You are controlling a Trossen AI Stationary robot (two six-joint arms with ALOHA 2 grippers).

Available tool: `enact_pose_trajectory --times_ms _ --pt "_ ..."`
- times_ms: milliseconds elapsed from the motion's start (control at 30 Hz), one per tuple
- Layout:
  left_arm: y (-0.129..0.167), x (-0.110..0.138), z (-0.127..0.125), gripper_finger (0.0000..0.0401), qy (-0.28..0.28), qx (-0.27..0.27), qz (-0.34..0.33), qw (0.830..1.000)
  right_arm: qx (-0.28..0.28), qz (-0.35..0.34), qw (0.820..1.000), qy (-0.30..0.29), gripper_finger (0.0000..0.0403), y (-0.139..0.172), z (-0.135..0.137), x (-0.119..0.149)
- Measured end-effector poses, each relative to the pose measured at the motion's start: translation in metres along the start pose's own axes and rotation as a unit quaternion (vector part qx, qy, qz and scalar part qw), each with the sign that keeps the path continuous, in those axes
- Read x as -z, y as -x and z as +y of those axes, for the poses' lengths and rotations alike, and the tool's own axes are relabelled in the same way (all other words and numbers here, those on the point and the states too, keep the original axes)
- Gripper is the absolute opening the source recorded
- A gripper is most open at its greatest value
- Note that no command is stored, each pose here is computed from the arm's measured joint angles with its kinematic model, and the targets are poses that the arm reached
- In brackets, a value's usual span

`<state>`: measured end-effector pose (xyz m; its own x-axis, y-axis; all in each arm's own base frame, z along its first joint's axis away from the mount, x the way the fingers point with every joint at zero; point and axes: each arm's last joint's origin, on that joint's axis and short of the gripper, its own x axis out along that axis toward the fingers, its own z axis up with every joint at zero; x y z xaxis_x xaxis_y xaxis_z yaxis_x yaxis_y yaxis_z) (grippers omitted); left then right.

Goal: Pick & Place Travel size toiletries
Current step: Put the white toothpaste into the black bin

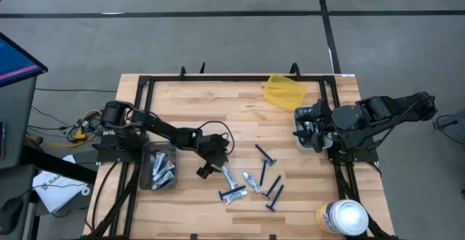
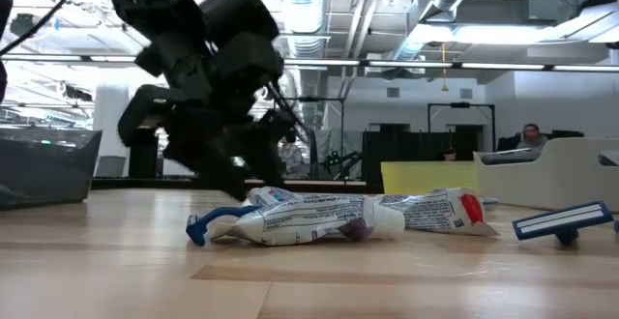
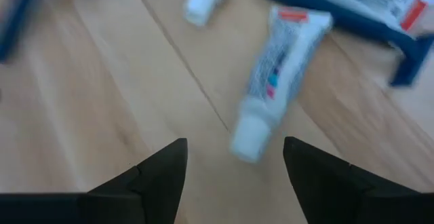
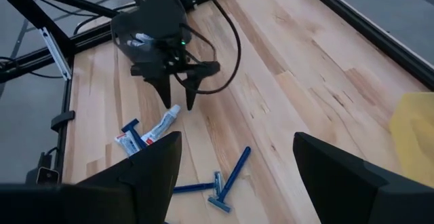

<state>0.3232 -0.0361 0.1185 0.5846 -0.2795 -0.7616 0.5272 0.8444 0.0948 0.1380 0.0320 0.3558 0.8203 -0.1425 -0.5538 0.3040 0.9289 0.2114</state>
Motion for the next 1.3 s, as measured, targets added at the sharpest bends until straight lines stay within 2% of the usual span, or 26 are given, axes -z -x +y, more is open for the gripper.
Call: enact_pose_trajectory --times_ms 267,600,767,900,1167,1300 --pt "-0.0097 0.0051 -0.0012 0.0233 -0.005 0.016 0.004 1.0 0.001 0.001 1.0 -0.009 0.0276 0.0001 -0.0002 0.0002" --pt "-0.0105 0.0043 -0.0015 0.0132 -0.01 0.017 -0.003 1.0 0.001 0.001 1.0 -0.012 0.0276 0.0 -0.0002 0.0002" --pt "-0.011 0.0023 -0.0001 0.0104 -0.012 0.008 -0.01 1.0 0.002 0.002 1.0 -0.011 0.0276 0.0001 -0.0003 0.0005" --pt "-0.0109 0.0 0.0013 0.0111 -0.015 0.001 -0.02 1.0 0.002 0.002 1.0 -0.01 0.0276 0.0 -0.0003 0.0005" --pt "-0.0108 -0.0015 0.0017 0.0175 -0.017 0.001 -0.028 0.999 0.002 0.002 1.0 -0.01 0.0276 0.0 -0.0003 0.0005" --pt "-0.0108 -0.0018 0.0017 0.0187 -0.017 0.001 -0.029 0.999 0.002 0.002 1.0 -0.01 0.0276 0.0001 -0.0004 0.0005"
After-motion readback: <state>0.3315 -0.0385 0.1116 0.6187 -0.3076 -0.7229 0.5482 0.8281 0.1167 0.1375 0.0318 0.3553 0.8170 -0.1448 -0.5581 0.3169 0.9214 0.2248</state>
